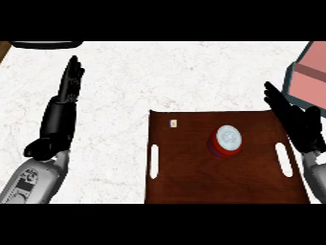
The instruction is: Pick the can from the tray and place it in the cardboard box
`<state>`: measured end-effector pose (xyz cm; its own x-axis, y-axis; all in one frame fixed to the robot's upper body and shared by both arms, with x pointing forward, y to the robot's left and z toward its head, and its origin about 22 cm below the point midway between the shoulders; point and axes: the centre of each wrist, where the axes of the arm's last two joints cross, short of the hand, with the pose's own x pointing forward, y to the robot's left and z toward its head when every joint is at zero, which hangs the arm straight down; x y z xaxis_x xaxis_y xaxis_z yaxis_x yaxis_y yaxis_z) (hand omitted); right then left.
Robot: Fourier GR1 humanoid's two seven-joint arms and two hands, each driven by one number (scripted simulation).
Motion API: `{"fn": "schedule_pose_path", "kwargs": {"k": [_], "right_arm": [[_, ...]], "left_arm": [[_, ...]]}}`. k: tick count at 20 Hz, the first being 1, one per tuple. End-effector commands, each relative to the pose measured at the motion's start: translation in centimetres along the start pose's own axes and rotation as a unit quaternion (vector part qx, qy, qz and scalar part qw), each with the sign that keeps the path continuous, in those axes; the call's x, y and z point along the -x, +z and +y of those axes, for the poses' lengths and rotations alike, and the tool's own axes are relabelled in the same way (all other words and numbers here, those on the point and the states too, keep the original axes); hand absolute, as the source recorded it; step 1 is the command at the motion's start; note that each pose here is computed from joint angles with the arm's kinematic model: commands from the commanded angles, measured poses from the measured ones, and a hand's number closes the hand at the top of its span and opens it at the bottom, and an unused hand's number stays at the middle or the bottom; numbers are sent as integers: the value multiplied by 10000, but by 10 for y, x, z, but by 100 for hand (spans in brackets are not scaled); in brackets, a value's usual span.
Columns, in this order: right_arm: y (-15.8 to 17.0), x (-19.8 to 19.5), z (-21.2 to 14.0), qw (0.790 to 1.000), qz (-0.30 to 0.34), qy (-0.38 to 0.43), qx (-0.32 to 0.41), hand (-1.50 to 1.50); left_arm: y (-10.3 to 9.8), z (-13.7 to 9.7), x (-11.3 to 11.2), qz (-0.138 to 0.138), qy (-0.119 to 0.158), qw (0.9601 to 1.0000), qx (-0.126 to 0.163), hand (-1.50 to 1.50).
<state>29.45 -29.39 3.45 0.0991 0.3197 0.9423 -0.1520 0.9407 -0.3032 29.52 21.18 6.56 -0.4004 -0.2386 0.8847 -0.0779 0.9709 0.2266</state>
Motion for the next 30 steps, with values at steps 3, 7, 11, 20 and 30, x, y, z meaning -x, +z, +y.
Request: {"fn": "schedule_pose_path", "kwargs": {"k": [3, 7, 11, 20, 30], "right_arm": [[-14, -86, -30, 9833, -1768, -113, -419, -150], [2, -162, -74, 9420, -2665, 1943, -620, -150], [2, -113, -102, 9382, -3093, 1193, -990, -150], [0, -144, -73, 8534, -3805, 3065, -1818, -150], [18, -173, -12, 7686, -2788, 5059, -2749, -150]], "left_arm": [[2, 22, 2, 375, -415, 9960, 695, 0], [15, 32, 19, 828, -544, 9838, 1492, 0], [14, 48, 10, 758, -340, 9818, 1706, 0], [2, 47, 22, 801, -403, 9815, 1693, 0], [12, 53, 16, 815, -351, 9810, 1728, 0]]}}
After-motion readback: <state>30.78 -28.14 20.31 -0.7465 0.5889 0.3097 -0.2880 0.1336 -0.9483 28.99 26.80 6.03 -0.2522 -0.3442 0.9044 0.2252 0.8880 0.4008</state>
